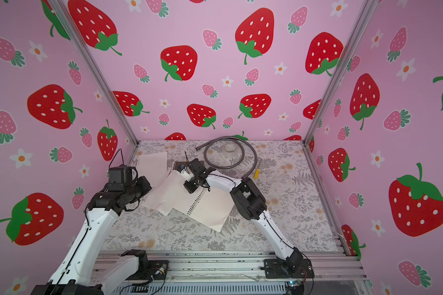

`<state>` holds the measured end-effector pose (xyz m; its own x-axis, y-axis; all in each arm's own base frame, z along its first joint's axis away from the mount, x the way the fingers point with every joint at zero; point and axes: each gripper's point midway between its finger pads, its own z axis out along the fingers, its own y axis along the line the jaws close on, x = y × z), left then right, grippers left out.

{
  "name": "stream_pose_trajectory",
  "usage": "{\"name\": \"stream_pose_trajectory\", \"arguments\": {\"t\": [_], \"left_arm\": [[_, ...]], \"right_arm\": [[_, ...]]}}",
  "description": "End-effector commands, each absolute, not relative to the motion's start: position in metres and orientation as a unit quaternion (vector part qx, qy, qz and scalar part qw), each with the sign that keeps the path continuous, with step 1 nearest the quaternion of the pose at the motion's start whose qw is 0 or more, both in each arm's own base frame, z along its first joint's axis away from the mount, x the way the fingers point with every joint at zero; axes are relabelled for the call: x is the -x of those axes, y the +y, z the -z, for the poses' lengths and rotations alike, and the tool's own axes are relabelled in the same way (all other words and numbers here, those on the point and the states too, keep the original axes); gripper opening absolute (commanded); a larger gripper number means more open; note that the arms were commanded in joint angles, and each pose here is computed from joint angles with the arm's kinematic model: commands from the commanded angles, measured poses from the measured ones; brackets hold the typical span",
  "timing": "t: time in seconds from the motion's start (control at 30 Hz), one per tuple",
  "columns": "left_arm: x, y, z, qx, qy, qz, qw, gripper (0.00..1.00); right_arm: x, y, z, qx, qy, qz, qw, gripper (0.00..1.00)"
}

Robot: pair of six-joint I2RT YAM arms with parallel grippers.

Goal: Tear off pages from different notebooks
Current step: Move the paper to the center of the board.

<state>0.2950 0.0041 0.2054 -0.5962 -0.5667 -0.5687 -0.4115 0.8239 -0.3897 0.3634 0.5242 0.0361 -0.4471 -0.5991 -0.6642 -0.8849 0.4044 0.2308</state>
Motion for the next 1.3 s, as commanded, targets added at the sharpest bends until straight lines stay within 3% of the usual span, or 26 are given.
{"name": "stream_pose_trajectory", "arguments": {"t": [0.0, 0.13, 0.33, 0.47, 0.93, 1.27], "left_arm": [[-0.293, 0.0, -0.204, 0.269, 0.893, 0.114, 0.343, 0.0], [-0.294, -0.002, -0.202, 0.267, 0.894, 0.116, 0.341, 0.0], [-0.292, -0.005, -0.185, 0.264, 0.902, 0.113, 0.321, 0.0], [-0.294, -0.014, -0.156, 0.259, 0.917, 0.122, 0.278, 0.0], [-0.307, -0.019, -0.038, 0.271, 0.955, 0.068, 0.1, 0.0], [-0.305, 0.004, -0.012, 0.304, 0.95, 0.003, 0.072, 0.0]], "right_arm": [[-0.325, 0.562, -0.079, 0.475, 0.736, -0.431, 0.217, 0.0], [-0.327, 0.562, -0.109, 0.465, 0.722, -0.458, 0.23, 0.0], [-0.321, 0.522, -0.102, 0.533, 0.739, -0.323, 0.254, 0.0], [-0.33, 0.485, -0.101, 0.502, 0.773, -0.27, 0.277, 0.0], [-0.263, 0.383, -0.039, 0.456, 0.859, -0.191, 0.13, 0.0], [-0.278, 0.293, 0.019, 0.339, 0.936, -0.063, 0.074, 0.0]]}}
